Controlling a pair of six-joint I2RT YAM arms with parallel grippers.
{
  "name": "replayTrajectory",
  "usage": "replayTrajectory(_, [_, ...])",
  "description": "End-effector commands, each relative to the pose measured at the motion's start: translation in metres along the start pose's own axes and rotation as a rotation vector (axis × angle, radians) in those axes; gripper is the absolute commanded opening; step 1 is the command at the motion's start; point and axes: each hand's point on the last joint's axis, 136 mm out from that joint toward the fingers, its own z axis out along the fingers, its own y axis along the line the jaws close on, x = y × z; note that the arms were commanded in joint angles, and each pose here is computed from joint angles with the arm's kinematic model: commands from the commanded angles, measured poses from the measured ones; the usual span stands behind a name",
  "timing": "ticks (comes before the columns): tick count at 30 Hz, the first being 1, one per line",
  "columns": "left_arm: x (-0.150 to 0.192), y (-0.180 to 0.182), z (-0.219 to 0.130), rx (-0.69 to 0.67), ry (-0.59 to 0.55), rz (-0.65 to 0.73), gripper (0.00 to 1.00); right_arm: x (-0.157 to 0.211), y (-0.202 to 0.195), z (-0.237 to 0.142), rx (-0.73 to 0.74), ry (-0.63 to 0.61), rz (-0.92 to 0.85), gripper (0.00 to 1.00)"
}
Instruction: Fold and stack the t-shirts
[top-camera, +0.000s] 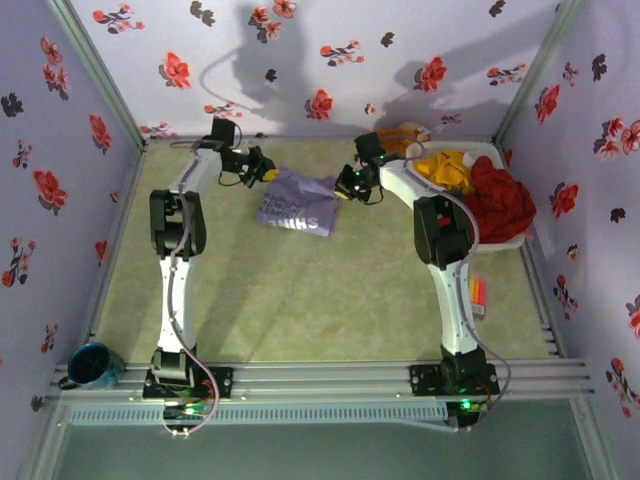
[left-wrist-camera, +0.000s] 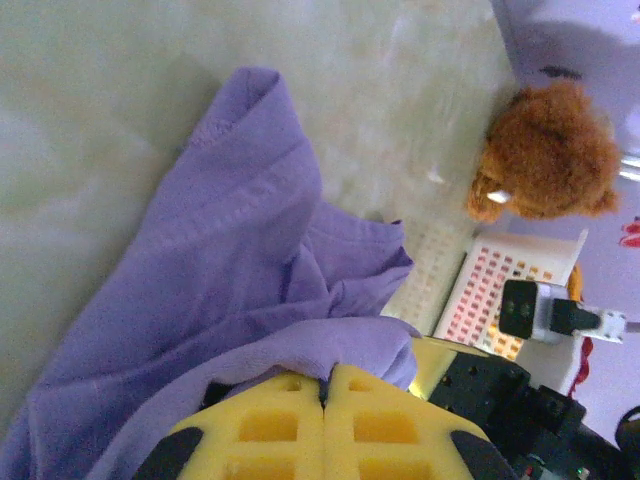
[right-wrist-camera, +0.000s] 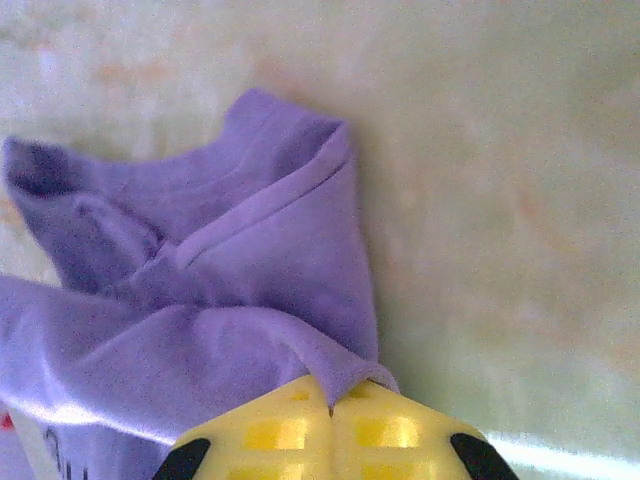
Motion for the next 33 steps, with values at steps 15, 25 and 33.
replayTrajectory(15, [-0.001, -0.044, -0.068, 0.071, -0.144, 0.063, 0.34, 0.011, 0.053, -0.082, -0.018, -0.032, -0.145, 0.54])
replayTrajectory(25, [0.063, 0.038, -0.01, -0.089, -0.032, 0.026, 0.11, 0.072, 0.043, -0.008, -0.018, 0.138, -0.112, 0.26])
replayTrajectory(33, [0.116, 0.089, -0.005, -0.28, 0.037, 0.058, 0.14, 0.119, -0.007, 0.009, 0.107, 0.216, -0.087, 0.24])
